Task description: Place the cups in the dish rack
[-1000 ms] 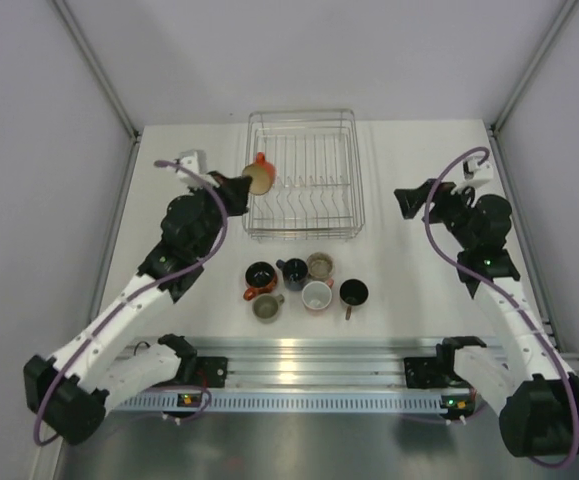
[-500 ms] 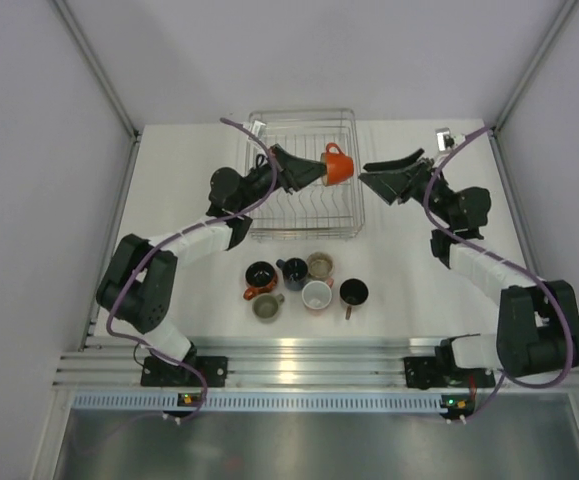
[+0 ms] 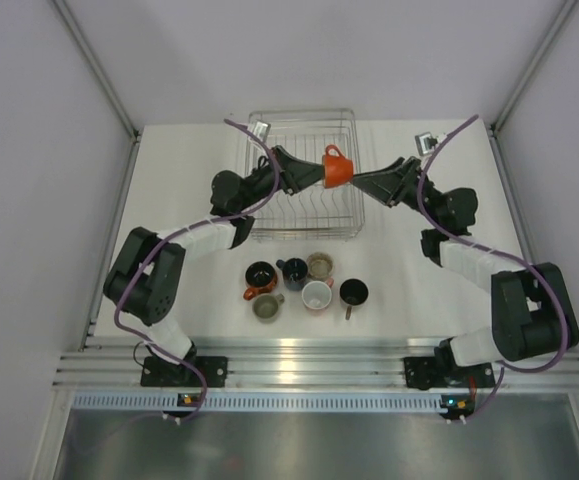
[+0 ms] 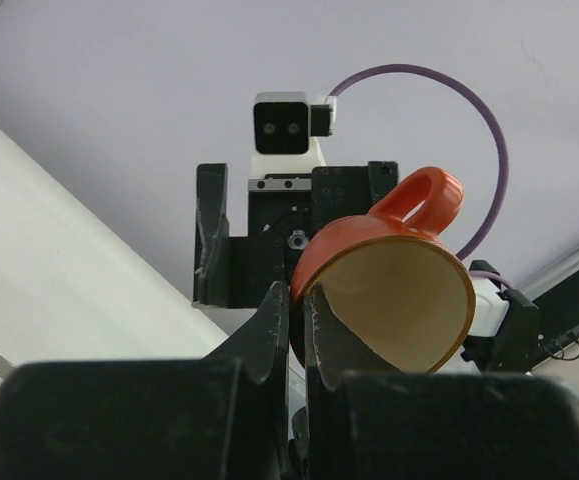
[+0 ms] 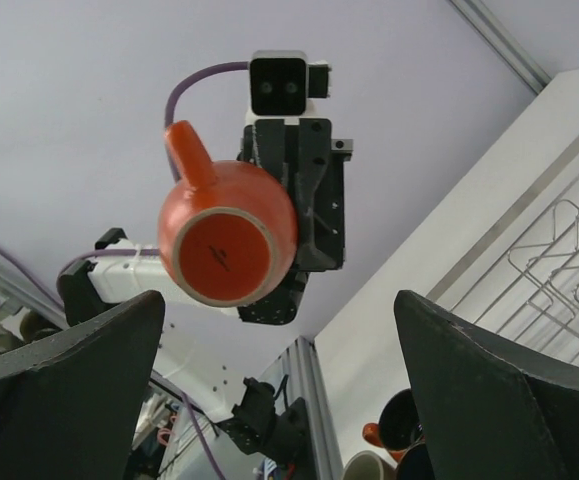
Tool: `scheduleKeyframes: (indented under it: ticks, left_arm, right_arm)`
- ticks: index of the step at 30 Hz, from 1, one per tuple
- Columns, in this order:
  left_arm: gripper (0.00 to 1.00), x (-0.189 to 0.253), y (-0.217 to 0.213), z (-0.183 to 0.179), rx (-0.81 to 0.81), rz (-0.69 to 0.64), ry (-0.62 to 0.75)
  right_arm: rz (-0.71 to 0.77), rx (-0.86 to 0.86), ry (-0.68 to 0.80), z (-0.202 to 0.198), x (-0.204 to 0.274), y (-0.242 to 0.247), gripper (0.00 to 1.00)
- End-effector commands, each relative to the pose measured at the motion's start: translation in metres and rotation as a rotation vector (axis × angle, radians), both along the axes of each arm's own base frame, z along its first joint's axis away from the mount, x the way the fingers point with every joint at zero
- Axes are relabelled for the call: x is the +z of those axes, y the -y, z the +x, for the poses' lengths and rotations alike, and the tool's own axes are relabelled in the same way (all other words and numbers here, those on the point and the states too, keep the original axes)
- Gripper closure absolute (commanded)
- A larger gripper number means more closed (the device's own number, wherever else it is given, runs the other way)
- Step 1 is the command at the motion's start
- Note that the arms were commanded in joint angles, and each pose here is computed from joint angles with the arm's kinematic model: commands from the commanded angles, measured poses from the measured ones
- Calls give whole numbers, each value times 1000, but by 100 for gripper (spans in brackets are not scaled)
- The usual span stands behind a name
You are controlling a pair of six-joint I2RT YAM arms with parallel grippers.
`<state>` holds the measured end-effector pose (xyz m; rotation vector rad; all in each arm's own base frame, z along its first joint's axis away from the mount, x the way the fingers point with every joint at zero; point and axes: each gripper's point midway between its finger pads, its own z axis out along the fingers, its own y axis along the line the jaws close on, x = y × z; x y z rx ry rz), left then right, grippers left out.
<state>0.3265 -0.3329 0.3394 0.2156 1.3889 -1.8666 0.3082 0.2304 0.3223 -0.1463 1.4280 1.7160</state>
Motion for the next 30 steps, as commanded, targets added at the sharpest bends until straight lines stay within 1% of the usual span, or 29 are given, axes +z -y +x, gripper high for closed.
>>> scheduleKeyframes:
  ticks: [1,5,15,25,28,30]
  left_arm:
    - [100,45,-11,-22,-2,-135,237]
    - [100,41,-10,-18,3,-130,226]
    - [100,36,7,-18,-32,-135,208]
    - [100,34,12,-17,-21,-145,197]
    - [100,36,13,-15,-12,-152,199]
    - [100,38,13,-14,-6,-157,202]
  right_arm:
    - [130,29,538,-67,90,9,0]
    - [134,28,561,-75,97,11,1]
    - [142,46,580,-65,105,4,1]
    - [135,62,554,-61,97,-1,1]
    - [131,65,541,-62,91,-3,2]
    - [130,61,532,-61,87,-3,4]
